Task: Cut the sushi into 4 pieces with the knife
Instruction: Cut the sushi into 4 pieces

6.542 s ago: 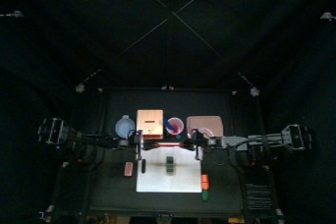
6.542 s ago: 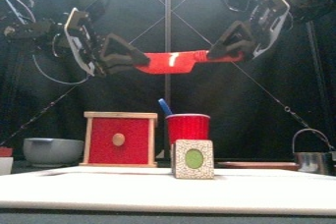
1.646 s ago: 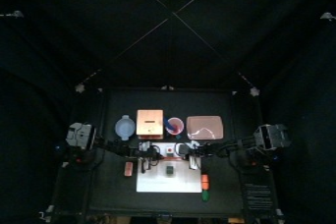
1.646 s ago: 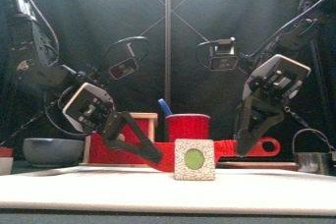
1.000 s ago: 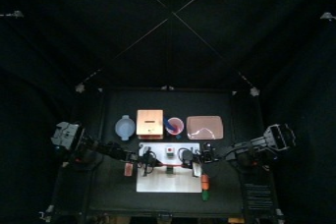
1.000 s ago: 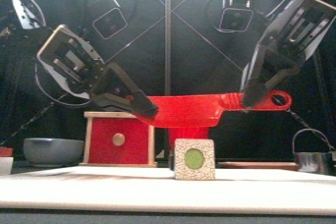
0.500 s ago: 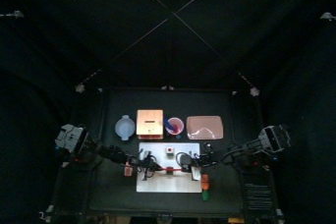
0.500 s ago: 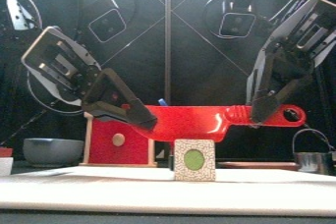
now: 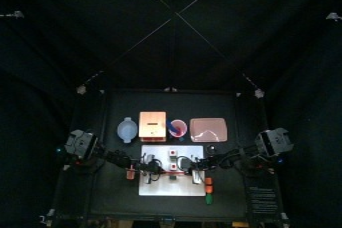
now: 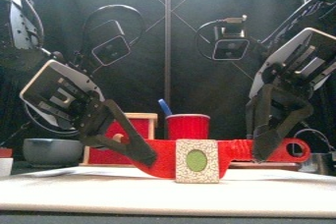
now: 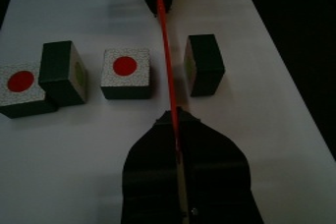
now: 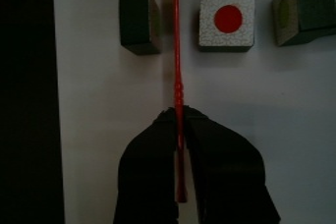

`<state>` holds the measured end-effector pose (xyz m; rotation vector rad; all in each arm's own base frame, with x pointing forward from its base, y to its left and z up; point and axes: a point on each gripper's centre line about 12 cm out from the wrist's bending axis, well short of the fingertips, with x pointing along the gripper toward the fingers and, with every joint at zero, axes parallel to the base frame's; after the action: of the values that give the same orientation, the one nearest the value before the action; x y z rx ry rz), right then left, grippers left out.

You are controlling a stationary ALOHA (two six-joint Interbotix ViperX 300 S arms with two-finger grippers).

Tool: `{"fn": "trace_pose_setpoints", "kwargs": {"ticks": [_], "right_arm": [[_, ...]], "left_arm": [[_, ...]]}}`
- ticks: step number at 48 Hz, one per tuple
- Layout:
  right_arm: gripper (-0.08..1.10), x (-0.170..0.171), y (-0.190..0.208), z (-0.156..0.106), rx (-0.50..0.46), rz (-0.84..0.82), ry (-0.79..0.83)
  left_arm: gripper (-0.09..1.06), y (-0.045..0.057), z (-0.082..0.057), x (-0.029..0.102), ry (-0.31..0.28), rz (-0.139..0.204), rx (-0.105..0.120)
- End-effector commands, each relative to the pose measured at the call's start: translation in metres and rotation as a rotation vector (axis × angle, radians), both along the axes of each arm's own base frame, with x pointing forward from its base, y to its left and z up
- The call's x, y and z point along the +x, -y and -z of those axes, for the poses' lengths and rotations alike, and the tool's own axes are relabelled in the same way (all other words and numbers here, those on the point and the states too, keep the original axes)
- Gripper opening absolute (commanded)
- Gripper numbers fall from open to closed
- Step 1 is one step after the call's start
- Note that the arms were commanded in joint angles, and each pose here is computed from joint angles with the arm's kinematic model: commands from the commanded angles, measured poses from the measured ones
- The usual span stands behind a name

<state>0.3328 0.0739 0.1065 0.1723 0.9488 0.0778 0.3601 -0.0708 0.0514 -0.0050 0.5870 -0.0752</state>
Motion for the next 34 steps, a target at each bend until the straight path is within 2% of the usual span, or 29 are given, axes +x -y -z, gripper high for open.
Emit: {"fn": "trace_pose_setpoints", "kwargs": {"ticks": [1,7,12,24,34], "right_arm": [[0.02,0.000,0.003,0.000,-0.004,0.005,-0.008],[0.02,0.001,0.003,-0.012,0.000,0.000,0.018],[0.02,-0.001,0.002,-0.022,0.005,-0.007,0.033],[0.02,-0.010,0.002,-0.043,0.016,-0.012,0.077],[0.02,-0.035,0.007,-0.058,0.032,-0.009,0.074]], "left_arm": [[0.10,-0.011,0.008,-0.001,-0.033,-0.022,0.014],[0.13,-0.010,-0.005,0.001,0.003,-0.010,0.013],[0.21,-0.008,-0.016,0.003,0.019,0.011,0.015],[0.53,-0.007,-0.047,0.003,0.073,0.021,0.001],[0.75,-0.008,-0.082,-0.001,0.153,0.021,-0.015]]}}
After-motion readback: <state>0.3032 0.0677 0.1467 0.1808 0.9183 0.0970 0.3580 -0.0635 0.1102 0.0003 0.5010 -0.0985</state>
